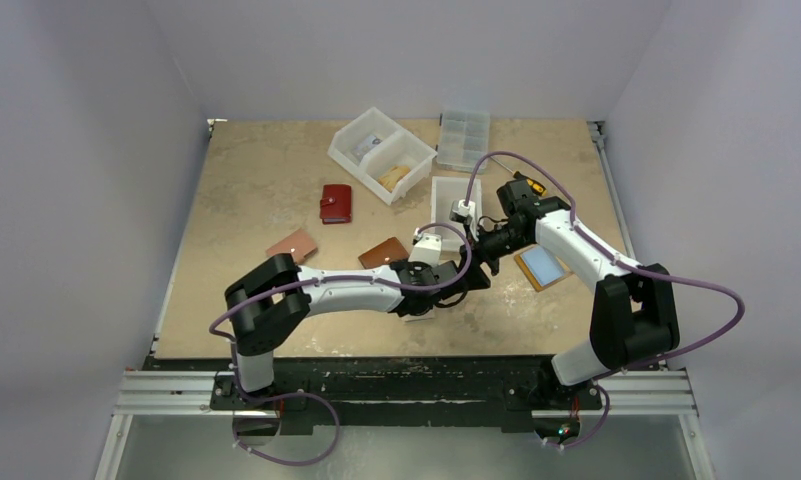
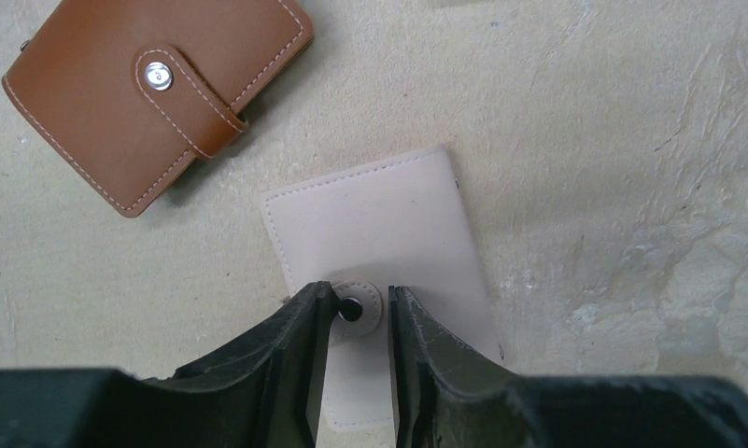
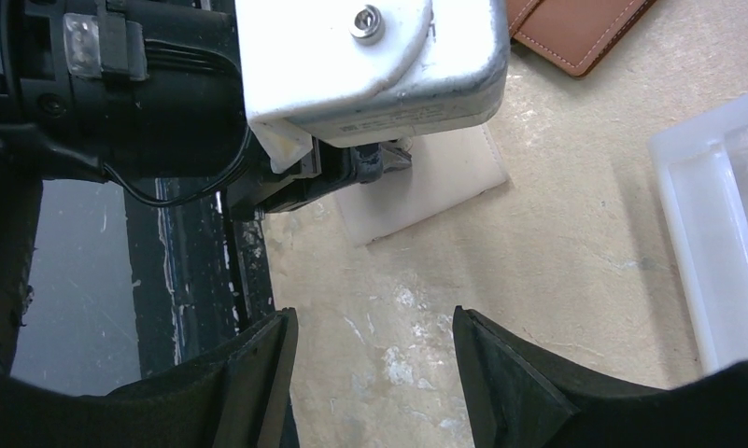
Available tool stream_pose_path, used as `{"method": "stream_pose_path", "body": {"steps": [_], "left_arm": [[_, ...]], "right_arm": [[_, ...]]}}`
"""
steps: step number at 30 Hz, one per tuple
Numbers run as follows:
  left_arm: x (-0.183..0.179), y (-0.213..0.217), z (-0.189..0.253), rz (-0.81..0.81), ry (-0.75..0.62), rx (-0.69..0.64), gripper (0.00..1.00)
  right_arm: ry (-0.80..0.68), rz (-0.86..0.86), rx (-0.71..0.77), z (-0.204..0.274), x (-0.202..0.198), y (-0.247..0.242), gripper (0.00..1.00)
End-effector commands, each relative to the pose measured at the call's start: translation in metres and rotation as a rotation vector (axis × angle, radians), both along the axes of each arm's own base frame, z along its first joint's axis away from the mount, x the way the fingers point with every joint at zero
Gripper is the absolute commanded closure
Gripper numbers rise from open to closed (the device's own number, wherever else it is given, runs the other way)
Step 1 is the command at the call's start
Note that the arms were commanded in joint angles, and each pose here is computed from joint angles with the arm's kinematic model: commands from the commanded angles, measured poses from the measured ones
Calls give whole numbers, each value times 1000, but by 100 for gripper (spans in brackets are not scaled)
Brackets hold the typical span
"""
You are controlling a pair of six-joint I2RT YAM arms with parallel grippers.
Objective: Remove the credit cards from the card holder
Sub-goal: Open the card holder at the center of the board.
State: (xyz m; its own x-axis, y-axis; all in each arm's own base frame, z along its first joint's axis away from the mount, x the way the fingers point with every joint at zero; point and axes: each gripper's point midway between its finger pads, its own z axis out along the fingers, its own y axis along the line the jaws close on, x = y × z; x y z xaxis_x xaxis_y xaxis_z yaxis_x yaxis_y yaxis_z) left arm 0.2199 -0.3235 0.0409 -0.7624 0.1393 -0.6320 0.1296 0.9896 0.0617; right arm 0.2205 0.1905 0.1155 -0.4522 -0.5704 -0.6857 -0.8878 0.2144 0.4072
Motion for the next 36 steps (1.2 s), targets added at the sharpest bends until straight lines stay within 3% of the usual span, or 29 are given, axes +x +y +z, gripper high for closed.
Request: {"method": "stream_pose_path", "body": {"steps": [1, 14, 20, 25, 32, 36], "left_arm": [[3, 3, 14, 28, -34, 6, 68], [-16, -2, 16, -4, 20, -120, 66], [-18, 7, 2, 18, 27, -86, 68], [-19, 12, -6, 29, 32, -70, 75], [-16, 19, 5, 31, -9, -77, 100], [-13, 19, 21, 9, -49, -121, 100]], "right_arm": [[-30, -3, 4, 5, 4, 0, 31], [-25, -3, -1, 3, 4, 0, 31], [-23, -3, -4, 2, 4, -1, 31], [-23, -1, -5, 2, 4, -1, 31], [-23, 3, -3, 2, 3, -1, 31], [-23, 24, 4, 4, -1, -1, 31]]}}
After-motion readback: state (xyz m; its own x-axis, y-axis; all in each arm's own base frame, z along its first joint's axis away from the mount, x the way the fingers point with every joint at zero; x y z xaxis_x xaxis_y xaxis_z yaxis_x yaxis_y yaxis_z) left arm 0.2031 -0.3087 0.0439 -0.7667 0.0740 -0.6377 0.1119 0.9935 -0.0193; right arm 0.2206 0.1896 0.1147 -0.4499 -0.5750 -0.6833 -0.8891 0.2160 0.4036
